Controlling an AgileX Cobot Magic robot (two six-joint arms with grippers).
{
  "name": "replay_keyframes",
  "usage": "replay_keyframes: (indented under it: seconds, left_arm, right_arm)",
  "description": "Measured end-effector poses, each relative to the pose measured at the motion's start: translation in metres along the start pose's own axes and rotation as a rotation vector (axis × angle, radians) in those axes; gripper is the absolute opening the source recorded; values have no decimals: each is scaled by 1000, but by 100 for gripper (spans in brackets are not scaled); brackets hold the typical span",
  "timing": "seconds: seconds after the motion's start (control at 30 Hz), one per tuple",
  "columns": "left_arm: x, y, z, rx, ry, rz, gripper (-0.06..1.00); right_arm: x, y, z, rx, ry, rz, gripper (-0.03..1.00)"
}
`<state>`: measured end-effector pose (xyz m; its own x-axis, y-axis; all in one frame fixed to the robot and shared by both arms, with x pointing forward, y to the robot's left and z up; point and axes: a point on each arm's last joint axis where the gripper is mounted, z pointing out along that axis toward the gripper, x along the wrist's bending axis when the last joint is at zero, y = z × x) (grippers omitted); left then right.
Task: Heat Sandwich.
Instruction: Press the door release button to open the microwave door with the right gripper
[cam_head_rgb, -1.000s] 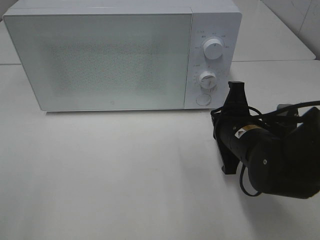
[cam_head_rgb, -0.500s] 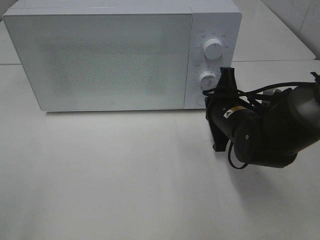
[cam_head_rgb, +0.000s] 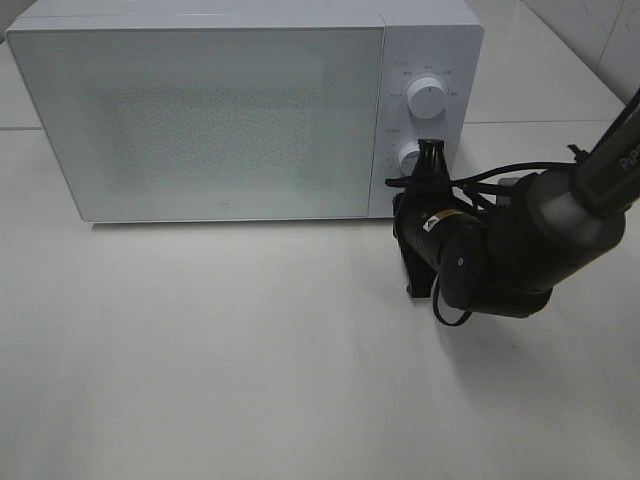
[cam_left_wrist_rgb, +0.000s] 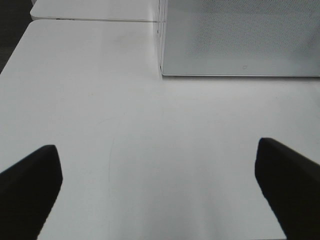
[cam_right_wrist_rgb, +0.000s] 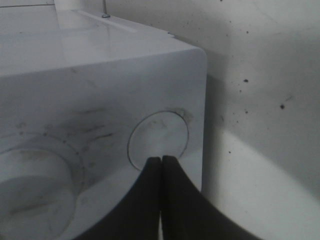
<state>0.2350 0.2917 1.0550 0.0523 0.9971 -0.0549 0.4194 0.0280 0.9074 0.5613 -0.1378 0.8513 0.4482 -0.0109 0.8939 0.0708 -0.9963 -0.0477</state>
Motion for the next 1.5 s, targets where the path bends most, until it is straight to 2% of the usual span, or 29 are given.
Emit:
replay_keyframes:
  seconds: [0.37,0.83,1.23,1.5]
  left_arm:
    - [0,0,0,0,0,0,99]
    - [0,0,0,0,0,0,99]
    - [0,0,0,0,0,0,99]
    - [0,0,0,0,0,0,99]
  right_arm:
    - [2,4,7,-34,45,6,1]
    - [4,2,15,-61,55,34,1]
    - [10,4,25,-69,6,38,1]
    - [10,4,25,-69,6,36,1]
